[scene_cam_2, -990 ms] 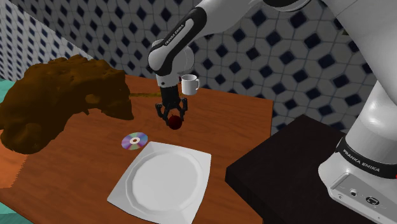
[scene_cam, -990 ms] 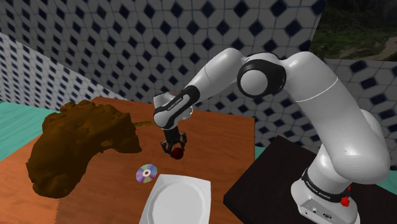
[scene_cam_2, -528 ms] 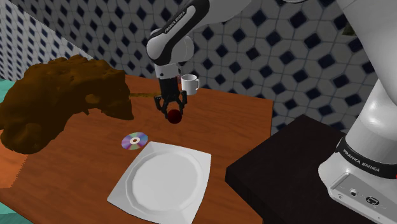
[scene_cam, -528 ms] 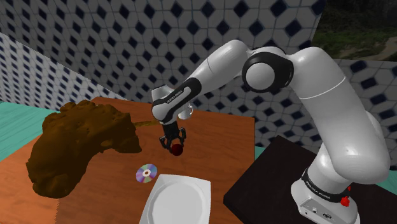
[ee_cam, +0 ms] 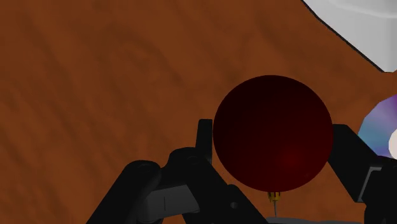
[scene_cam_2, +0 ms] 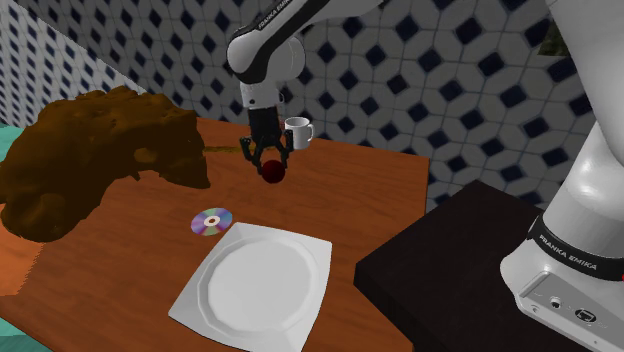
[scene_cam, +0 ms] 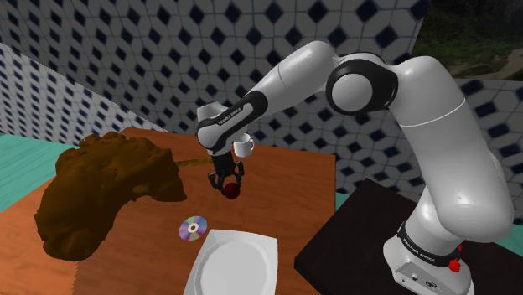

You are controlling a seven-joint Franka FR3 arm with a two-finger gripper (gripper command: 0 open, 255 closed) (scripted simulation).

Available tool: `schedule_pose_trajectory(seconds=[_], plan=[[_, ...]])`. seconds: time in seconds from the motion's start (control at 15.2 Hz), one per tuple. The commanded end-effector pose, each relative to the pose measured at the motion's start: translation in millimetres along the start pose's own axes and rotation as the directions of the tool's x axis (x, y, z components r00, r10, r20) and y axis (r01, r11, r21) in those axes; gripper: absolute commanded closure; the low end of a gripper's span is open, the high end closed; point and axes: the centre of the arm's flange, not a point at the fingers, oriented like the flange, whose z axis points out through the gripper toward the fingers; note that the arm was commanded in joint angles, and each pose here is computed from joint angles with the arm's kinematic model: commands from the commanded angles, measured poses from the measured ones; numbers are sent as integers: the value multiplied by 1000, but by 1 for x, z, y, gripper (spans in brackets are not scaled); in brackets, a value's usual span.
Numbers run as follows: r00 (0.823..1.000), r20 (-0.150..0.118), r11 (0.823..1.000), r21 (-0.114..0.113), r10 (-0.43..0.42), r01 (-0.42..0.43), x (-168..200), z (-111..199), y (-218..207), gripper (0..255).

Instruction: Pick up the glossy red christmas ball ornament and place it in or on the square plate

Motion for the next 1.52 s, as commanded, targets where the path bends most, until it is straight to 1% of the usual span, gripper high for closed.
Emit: schedule_pose_trajectory(seconds=[0.0,1.25,1.45], plan=[[1000,0,1000,0,0,0,-12,0,-6,255],[1000,0,1000,0,0,0,-215,82,-133,255],[1000,0,1000,0,0,0,-210,97,-132,255]])
